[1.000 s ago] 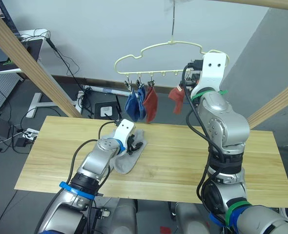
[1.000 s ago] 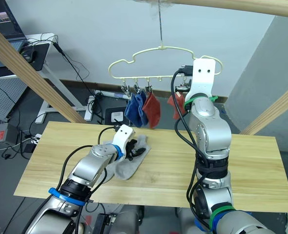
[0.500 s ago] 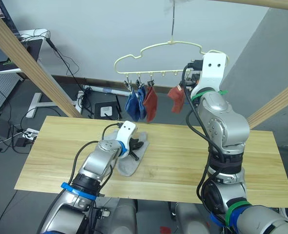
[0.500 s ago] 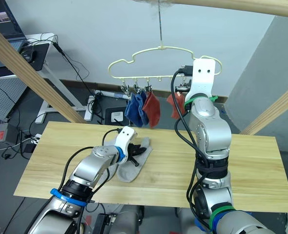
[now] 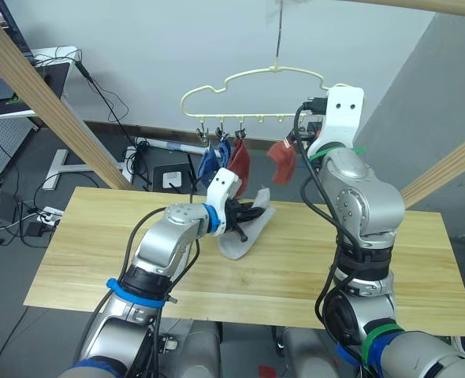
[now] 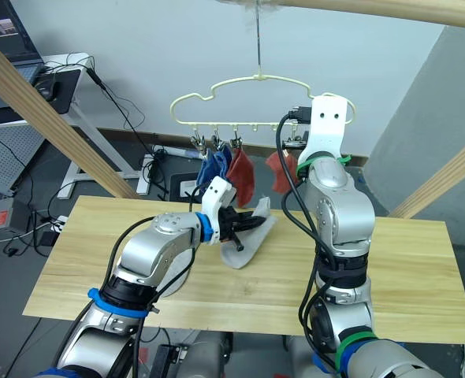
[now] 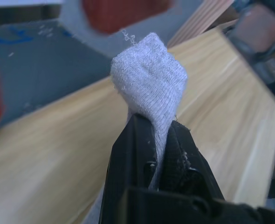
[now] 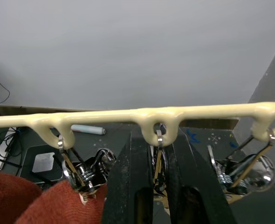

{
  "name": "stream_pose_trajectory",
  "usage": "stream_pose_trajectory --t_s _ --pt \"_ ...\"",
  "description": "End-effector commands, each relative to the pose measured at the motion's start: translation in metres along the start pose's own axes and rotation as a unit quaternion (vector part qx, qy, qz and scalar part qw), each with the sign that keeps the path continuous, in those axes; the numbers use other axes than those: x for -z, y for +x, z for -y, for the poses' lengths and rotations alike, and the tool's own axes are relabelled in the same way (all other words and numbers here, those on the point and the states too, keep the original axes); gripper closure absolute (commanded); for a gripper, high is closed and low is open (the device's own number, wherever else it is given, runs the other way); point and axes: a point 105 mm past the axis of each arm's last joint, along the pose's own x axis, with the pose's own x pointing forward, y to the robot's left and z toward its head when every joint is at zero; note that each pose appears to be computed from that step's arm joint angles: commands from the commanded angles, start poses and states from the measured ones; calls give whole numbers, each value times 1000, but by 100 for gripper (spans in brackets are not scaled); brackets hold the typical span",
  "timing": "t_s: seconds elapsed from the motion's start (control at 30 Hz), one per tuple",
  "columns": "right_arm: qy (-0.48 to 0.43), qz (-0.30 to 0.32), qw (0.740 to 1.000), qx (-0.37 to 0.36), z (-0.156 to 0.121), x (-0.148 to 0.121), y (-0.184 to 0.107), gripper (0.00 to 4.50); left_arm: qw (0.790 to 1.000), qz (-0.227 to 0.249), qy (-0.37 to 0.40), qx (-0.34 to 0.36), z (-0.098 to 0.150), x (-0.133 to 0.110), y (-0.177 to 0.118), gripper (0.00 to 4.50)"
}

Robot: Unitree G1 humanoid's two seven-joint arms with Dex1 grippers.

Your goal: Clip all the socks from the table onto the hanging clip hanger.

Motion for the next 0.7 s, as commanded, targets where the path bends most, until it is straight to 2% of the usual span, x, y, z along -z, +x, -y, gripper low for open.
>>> stream_pose_trajectory --t_s 0.03,0.23,0.47,0.7 --pt "10 37 999 -5 -1 -21 -7 448 999 36 12 35 14 -26 1 402" --pt "10 39 999 -4 -1 -22 -7 448 995 61 11 76 32 -46 5 402" --pt "11 42 999 -8 -3 -24 -8 448 995 86 8 43 16 -65 24 402" --pt "13 43 999 -11 -6 -25 -9 448 995 92 5 32 8 -68 39 402"
